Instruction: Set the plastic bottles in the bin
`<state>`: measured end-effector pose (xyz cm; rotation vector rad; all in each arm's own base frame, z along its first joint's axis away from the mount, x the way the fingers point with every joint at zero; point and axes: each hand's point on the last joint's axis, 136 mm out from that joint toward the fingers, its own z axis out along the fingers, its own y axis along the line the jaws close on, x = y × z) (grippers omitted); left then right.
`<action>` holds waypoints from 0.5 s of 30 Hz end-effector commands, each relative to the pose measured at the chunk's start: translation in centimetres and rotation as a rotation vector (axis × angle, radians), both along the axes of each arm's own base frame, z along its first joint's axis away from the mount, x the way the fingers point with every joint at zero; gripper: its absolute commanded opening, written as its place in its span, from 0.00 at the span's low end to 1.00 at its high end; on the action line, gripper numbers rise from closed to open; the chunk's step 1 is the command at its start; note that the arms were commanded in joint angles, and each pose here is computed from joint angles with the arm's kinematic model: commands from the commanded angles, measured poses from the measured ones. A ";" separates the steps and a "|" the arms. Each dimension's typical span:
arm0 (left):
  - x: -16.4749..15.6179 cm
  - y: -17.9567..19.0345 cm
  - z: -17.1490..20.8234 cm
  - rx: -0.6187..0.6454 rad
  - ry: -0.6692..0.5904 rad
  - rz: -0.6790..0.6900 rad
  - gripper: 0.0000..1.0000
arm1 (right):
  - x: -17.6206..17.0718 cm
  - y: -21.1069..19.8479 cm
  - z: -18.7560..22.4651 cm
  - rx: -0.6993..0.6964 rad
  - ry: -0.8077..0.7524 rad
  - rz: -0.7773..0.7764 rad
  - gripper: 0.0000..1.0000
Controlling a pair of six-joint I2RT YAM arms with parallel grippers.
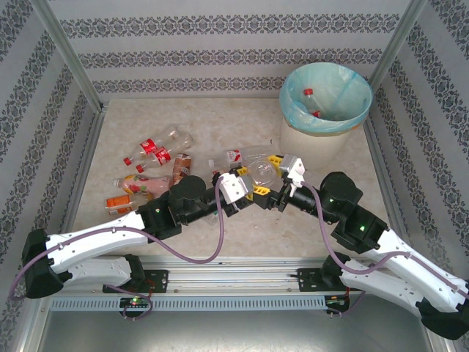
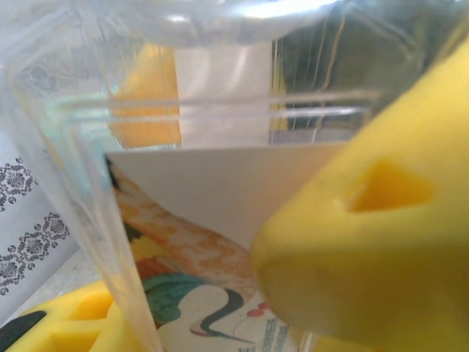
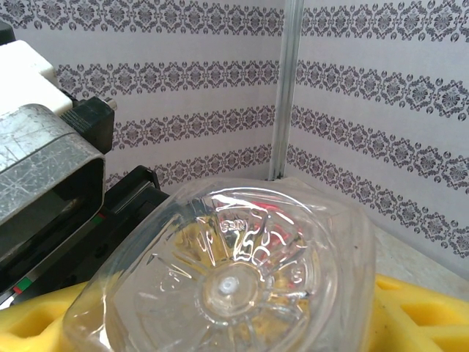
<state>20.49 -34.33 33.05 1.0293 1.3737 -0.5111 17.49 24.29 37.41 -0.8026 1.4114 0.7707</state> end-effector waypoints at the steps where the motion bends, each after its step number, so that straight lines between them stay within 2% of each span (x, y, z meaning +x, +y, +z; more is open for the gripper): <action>1: 1.3 1.0 1.9 -0.053 -0.066 0.101 0.04 | 1.6 -2.2 1.2 0.052 0.027 -0.150 0.17; 3: 1.4 1.1 1.9 -0.060 -0.068 0.110 0.05 | 1.7 -2.4 1.4 0.060 0.029 -0.160 0.11; 8: 1.3 1.1 2.5 -0.083 -0.075 0.109 0.22 | 1.8 -3.5 2.3 0.094 0.040 -0.204 0.02; 9: 1.3 1.2 2.6 -0.084 -0.076 0.109 0.27 | 1.8 -3.9 2.5 0.103 0.041 -0.217 0.00; 11: 1.2 1.3 2.6 -0.084 -0.075 0.109 0.47 | 1.8 -4.3 3.0 0.115 0.042 -0.237 0.00; 15: 1.2 1.7 2.6 -0.093 -0.076 0.121 0.67 | 2.2 -5.3 3.6 0.113 0.041 -0.289 0.00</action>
